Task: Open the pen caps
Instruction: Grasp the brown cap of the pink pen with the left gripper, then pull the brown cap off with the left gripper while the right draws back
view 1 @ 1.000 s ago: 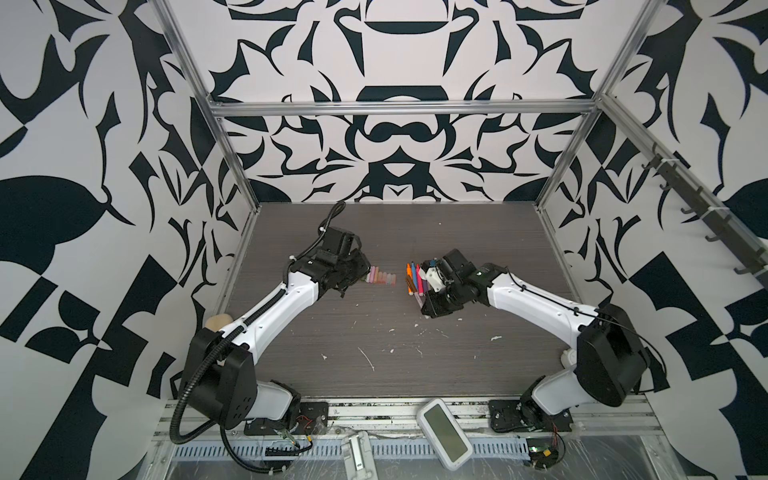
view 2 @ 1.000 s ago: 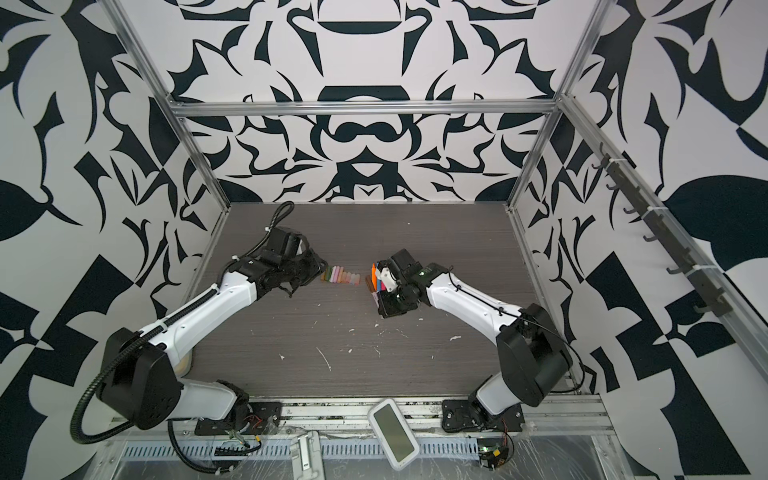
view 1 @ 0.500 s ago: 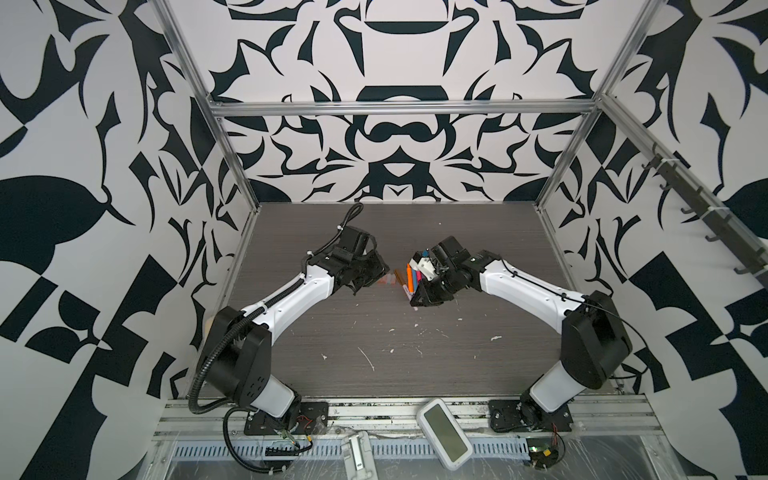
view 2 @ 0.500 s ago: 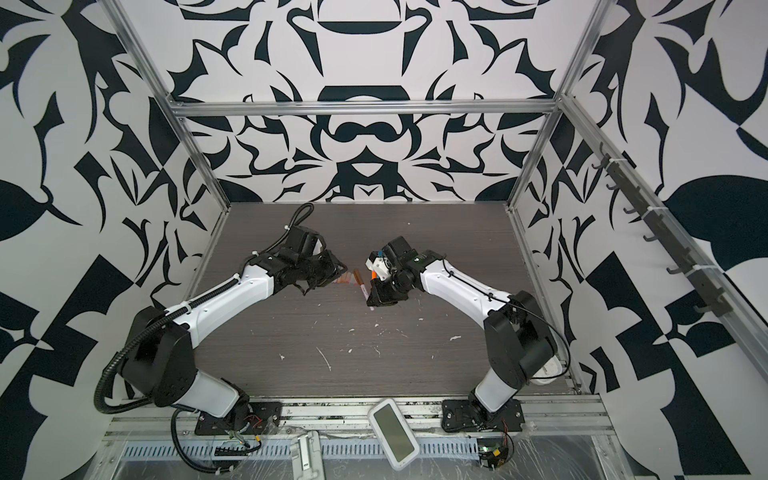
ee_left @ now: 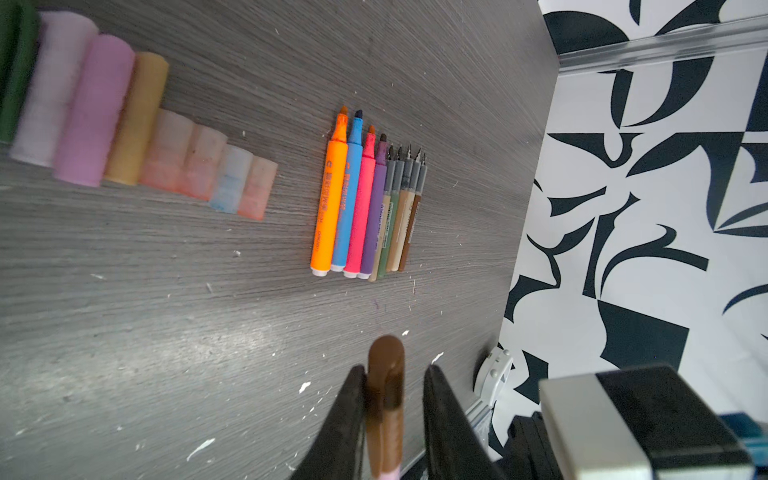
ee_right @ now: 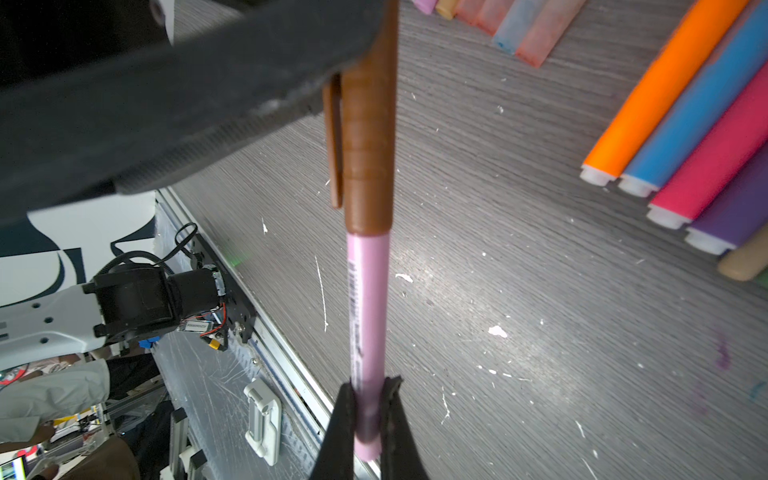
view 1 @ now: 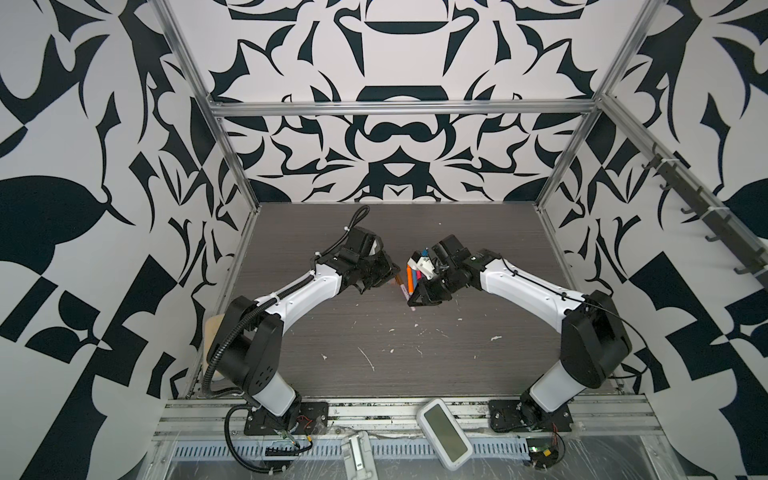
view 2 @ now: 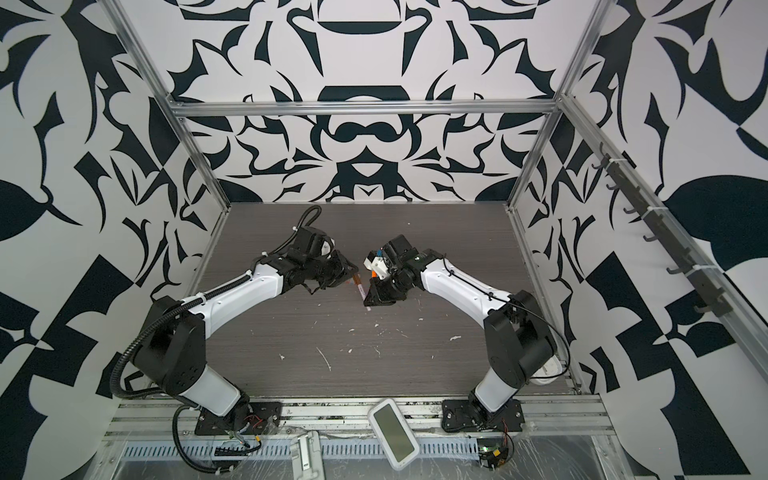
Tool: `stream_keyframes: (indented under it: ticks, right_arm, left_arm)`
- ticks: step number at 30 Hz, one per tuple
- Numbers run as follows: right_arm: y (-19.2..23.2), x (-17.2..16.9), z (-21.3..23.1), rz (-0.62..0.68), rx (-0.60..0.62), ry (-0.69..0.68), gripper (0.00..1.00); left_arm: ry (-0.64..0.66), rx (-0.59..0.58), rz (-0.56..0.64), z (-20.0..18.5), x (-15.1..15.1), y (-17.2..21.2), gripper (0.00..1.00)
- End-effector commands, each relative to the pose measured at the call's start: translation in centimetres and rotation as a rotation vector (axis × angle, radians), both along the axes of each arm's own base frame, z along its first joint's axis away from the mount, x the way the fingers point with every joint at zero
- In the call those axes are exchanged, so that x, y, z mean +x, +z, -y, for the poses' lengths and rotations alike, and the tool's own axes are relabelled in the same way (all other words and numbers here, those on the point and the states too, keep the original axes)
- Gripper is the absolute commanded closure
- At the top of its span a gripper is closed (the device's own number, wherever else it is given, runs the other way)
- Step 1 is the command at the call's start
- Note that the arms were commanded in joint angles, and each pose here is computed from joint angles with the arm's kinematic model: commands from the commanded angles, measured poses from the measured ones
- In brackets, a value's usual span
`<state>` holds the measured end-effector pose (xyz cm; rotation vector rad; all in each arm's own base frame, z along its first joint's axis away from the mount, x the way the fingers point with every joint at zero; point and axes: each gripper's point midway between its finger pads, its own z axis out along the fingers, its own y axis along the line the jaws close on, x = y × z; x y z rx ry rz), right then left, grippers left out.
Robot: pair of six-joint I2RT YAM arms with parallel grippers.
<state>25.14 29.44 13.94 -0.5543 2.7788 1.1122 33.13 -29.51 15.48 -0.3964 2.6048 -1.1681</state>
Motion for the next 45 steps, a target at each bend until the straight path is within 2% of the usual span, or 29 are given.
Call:
stream_keyframes:
  ticks: [1, 14, 16, 19, 20, 21, 23, 26, 39, 45]
  right_arm:
    - [3.2, 0.3, -0.8, 0.047, 0.088, 0.010, 1.00]
    - [4.8, 0.0, -1.1, 0.049, 0.152, 0.025, 1.00]
    - [4.7, 0.0, -1.0, 0.050, 0.148, 0.022, 1.00]
    - [4.5, 0.1, -0.7, 0.051, 0.133, 0.007, 1.00]
    - [4.4, 0.3, -0.6, 0.051, 0.128, 0.000, 0.95]
    - [4.3, 0.4, -0.5, 0.053, 0.119, -0.006, 0.86]
    - [4.4, 0.7, -0.1, 0.065, 0.108, -0.020, 0.76]
    - [4.8, 1.4, 0.3, 0.093, 0.095, -0.042, 0.69]
    - [5.6, 3.2, -1.4, 0.078, 0.126, -0.022, 0.69]
    - [4.5, 3.0, -1.5, 0.032, 0.112, -0.019, 0.69]
  left_arm:
    - [-0.015, -0.032, 0.001, 1.0, 0.2, 0.4, 0.76]
    - [-0.026, -0.029, -0.019, 1.3, 0.0, 0.0, 0.78]
    - [-0.032, -0.031, -0.015, 1.4, 0.1, 0.2, 0.83]
    - [-0.043, -0.028, -0.013, 1.5, 0.1, 0.5, 0.99]
    - [-0.051, -0.028, -0.015, 1.6, 0.1, 0.5, 1.00]
    - [-0.058, -0.026, -0.018, 1.6, 0.0, 0.5, 1.00]
    - [-0.067, -0.028, -0.020, 1.7, 0.0, 0.6, 1.00]
    - [-0.069, -0.026, -0.024, 1.7, -0.2, 0.5, 1.00]
    - [-0.060, -0.020, -0.029, 1.4, -0.4, 0.5, 1.00]
    - [-0.055, -0.025, -0.026, 1.5, -0.2, 0.7, 1.00]
